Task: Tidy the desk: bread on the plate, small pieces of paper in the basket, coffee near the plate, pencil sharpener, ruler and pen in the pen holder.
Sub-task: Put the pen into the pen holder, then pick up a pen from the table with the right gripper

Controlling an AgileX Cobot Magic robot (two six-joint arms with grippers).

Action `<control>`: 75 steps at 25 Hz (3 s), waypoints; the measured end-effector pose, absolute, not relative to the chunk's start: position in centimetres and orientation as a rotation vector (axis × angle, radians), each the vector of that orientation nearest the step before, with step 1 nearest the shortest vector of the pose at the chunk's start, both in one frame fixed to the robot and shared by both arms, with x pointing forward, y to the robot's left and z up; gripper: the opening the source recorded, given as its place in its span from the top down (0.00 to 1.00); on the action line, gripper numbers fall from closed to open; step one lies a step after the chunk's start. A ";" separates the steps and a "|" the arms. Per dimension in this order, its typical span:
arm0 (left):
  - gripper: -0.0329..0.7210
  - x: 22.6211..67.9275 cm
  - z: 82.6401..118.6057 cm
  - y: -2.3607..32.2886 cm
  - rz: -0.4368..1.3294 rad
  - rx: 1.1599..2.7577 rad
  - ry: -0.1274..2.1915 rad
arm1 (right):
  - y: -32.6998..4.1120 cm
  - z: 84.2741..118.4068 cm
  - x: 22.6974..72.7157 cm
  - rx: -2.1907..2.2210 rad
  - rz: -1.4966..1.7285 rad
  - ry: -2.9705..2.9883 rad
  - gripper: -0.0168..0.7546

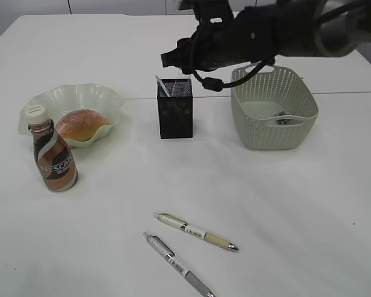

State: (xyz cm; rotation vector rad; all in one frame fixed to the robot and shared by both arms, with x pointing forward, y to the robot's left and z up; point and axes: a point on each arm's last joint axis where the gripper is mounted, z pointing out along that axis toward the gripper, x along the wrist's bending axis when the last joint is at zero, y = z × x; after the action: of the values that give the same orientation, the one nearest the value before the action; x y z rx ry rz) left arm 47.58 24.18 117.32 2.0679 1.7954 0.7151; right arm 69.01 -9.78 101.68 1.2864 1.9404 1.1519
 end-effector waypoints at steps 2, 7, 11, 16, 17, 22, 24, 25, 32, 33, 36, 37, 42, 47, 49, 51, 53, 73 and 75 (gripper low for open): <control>0.64 47.5 117.3 24.2 0.713 2.071 1.800 | -10.1 102.3 67.9 1.338 1.063 2.030 0.59; 0.64 47.5 117.3 24.2 0.711 2.074 1.803 | -9.8 101.6 65.0 1.401 0.783 2.315 0.59; 0.64 47.4 117.2 24.0 0.672 2.069 1.804 | -8.6 100.7 62.6 1.337 0.596 2.570 0.59; 0.64 47.3 117.1 23.8 0.635 2.065 1.804 | -7.8 100.1 60.0 1.276 0.396 2.821 0.59; 0.64 47.3 117.1 23.8 0.636 2.065 1.804 | -7.7 100.1 59.7 1.273 0.378 2.847 0.59; 0.64 47.3 117.1 23.7 0.621 2.062 1.803 | -7.3 98.5 59.0 1.260 0.284 2.975 0.57; 0.64 47.3 117.1 23.7 0.621 2.062 1.803 | -6.8 97.5 58.7 1.187 0.240 3.038 0.57; 0.64 47.4 117.1 23.7 0.618 2.063 1.804 | -6.4 96.9 58.6 1.132 0.222 3.072 0.56; 0.64 47.4 117.0 23.6 0.608 2.065 1.805 | -4.5 95.5 57.4 0.809 0.153 3.165 0.56; 0.64 47.4 117.0 23.5 0.600 2.063 1.804 | -4.5 95.5 57.4 0.788 0.144 3.157 0.56; 0.64 47.4 116.9 23.4 0.574 2.059 1.803 | -4.8 95.4 57.8 0.743 0.115 3.120 0.56; 0.64 47.3 116.9 23.4 0.571 2.058 1.803 | -4.8 95.4 58.0 0.733 0.115 3.106 0.56; 0.64 47.0 117.3 23.6 0.598 2.050 1.796 | -4.7 95.4 58.2 0.614 0.134 3.099 0.56; 0.64 46.7 117.7 24.1 0.652 2.046 1.792 | -4.7 95.4 58.4 0.556 0.154 3.086 0.56; 0.64 46.6 117.8 24.1 0.653 2.044 1.791 | -4.7 95.2 58.5 0.552 0.145 3.090 0.56; 0.64 46.6 117.8 24.1 0.654 2.042 1.790 | -4.7 94.6 58.4 0.554 0.116 3.108 0.56; 0.64 46.5 117.8 24.1 0.655 2.041 1.789 | -4.7 93.8 58.4 0.562 0.081 3.131 0.56; 0.64 46.3 118.1 24.2 0.662 2.032 1.784 | -4.2 89.8 58.3 0.697 0.034 3.217 0.56; 0.64 46.3 118.1 24.2 0.662 2.032 1.784 | -4.2 89.5 58.3 0.705 0.028 3.219 0.56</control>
State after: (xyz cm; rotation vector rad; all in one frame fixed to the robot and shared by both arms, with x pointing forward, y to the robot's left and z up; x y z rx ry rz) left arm 46.26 24.23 118.10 2.0317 1.7838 0.6618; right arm 58.27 -4.15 89.54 0.7051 3.2186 0.0284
